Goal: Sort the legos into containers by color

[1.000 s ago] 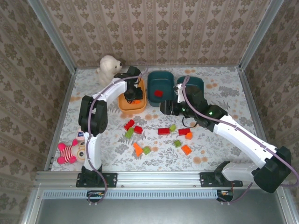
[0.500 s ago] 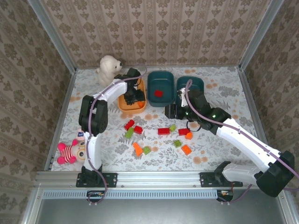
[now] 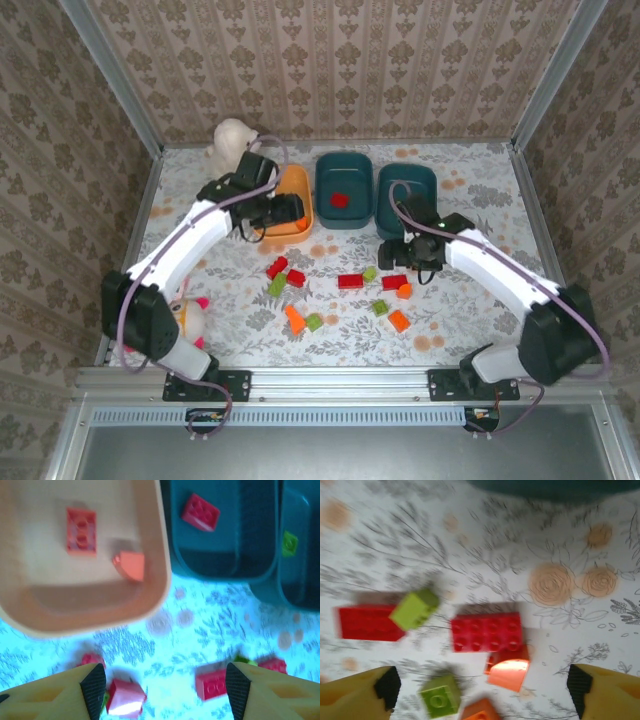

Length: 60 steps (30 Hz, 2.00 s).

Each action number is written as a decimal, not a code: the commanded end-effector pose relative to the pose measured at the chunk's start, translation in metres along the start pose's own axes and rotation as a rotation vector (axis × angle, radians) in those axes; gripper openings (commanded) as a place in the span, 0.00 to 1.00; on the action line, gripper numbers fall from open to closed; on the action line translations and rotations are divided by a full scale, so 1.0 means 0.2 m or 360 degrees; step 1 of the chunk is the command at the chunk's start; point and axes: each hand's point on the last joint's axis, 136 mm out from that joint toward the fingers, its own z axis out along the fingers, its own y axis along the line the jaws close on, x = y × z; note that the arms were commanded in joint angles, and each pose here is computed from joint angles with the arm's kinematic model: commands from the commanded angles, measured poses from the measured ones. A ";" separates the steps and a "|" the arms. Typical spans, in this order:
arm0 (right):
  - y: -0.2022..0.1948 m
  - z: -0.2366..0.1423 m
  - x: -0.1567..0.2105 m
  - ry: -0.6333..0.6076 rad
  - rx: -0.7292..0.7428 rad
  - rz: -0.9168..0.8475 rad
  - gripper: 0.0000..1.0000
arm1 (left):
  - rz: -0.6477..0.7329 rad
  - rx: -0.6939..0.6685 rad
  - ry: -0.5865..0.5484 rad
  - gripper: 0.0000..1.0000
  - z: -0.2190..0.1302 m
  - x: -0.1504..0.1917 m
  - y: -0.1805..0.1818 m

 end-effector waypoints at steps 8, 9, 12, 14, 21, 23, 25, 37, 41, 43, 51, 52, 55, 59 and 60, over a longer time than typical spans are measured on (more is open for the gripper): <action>-0.04 0.23 0.07 0.0365 0.0109 -0.0188 1.00 | -0.0086 0.0045 0.0068 0.68 -0.07 0.30 0.09; -0.04 0.25 0.08 0.0386 0.0100 -0.0187 1.00 | -0.0087 0.0044 0.0059 0.68 -0.08 0.31 0.09; -0.02 0.30 0.10 0.0431 0.0078 -0.0183 1.00 | -0.0092 0.0027 0.0048 0.69 -0.10 0.32 0.11; -0.01 0.32 0.10 0.0438 0.0064 -0.0182 1.00 | -0.0096 0.0016 0.0056 0.68 -0.10 0.33 0.12; 0.02 0.33 0.09 0.0422 0.0045 -0.0180 0.99 | -0.0106 0.0013 0.0040 0.69 -0.11 0.33 0.12; 0.02 0.35 0.11 0.0452 0.0052 -0.0176 0.97 | -0.0112 0.0015 0.0044 0.69 -0.10 0.33 0.12; 0.02 0.38 0.13 0.0474 0.0062 -0.0170 0.93 | -0.0113 0.0014 0.0043 0.69 -0.10 0.33 0.12; 0.01 0.29 0.05 0.0319 0.0145 -0.0142 0.61 | -0.0105 0.0044 -0.0013 0.69 -0.15 0.32 0.11; 0.07 0.00 -0.11 0.0016 0.0167 -0.0165 0.58 | -0.0102 0.0123 -0.0154 0.69 -0.26 0.26 0.06; 0.15 -0.10 -0.20 -0.0094 0.0110 -0.0186 0.57 | -0.0110 0.0138 -0.0219 0.70 -0.30 0.24 0.06; 0.48 0.00 -0.60 -0.0155 -0.0039 -0.0193 0.56 | -0.0133 0.0131 -0.0277 0.71 -0.32 0.18 0.05; 0.51 0.04 -0.64 -0.0152 -0.0038 -0.0195 0.56 | -0.0131 0.0134 -0.0280 0.71 -0.32 0.17 0.04; 0.58 0.15 -0.75 -0.0128 -0.0064 -0.0174 0.56 | -0.0133 0.0148 -0.0293 0.71 -0.32 0.16 0.03; 0.61 0.33 -0.81 -0.0026 -0.0042 -0.0113 0.56 | -0.0140 0.0121 -0.0275 0.72 -0.33 0.19 0.05; 0.61 0.37 -0.81 0.0005 -0.0028 -0.0087 0.56 | -0.0143 0.0116 -0.0274 0.72 -0.34 0.20 0.06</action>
